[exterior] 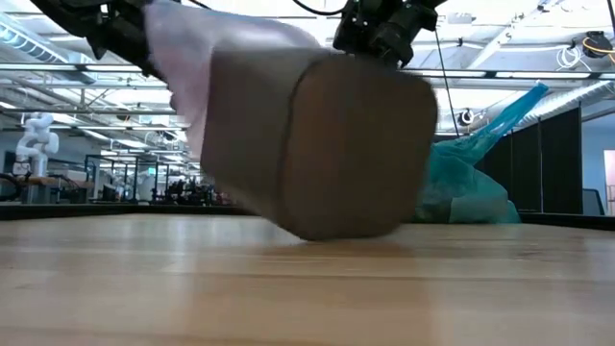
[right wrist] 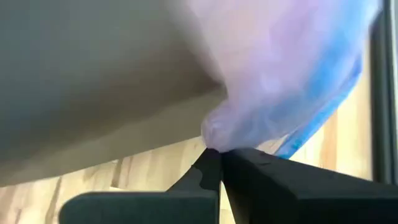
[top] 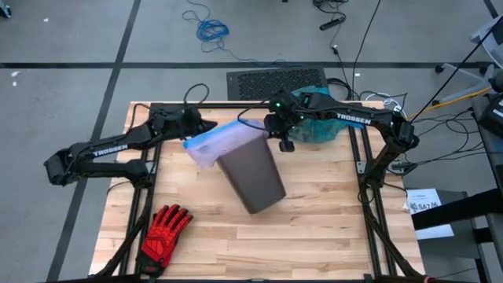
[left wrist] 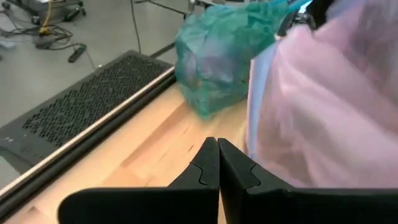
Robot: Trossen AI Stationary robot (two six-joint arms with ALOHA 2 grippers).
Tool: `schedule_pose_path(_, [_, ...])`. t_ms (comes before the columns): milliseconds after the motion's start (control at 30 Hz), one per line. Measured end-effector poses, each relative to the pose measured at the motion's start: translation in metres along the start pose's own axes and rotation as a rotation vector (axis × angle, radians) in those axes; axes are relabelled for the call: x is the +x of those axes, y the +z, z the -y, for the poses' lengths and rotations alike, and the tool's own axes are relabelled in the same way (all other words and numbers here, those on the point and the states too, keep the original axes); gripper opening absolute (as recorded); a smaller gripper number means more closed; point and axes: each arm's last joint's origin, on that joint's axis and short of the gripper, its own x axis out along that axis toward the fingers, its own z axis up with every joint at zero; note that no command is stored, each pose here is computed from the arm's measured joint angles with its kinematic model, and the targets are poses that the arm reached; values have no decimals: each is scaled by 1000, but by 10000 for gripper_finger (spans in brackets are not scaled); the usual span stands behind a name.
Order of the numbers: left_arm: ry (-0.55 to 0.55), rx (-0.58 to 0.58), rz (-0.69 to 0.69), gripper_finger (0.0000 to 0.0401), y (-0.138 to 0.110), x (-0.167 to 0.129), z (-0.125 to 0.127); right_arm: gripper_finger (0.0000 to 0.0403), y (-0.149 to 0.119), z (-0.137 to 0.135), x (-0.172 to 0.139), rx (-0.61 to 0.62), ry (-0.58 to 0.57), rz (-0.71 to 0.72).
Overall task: Place trash/remove bag and relplace
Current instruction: Put the pink trash bag into the trash bin
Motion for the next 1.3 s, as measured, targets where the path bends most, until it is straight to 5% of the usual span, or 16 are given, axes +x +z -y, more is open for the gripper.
schedule_pose_path(267, [-20,8,61,0,6,-5,2,29,2,-2,1,29,-34,-6])
schedule_pose_path(533, [-65,12,64,0,7,-7,3,98,2,-3,-1,59,-32,-8])
schedule_pose_path(867, [-273,26,55,39,8,-8,10,175,9,-13,-22,48,-45,63])
schedule_pose_path(1100, [-328,54,113,49,14,-9,15,190,26,-25,-20,-2,63,210])
schedule_pose_path(1300, [-408,62,106,49,13,-10,18,190,25,-7,-4,-9,51,240])
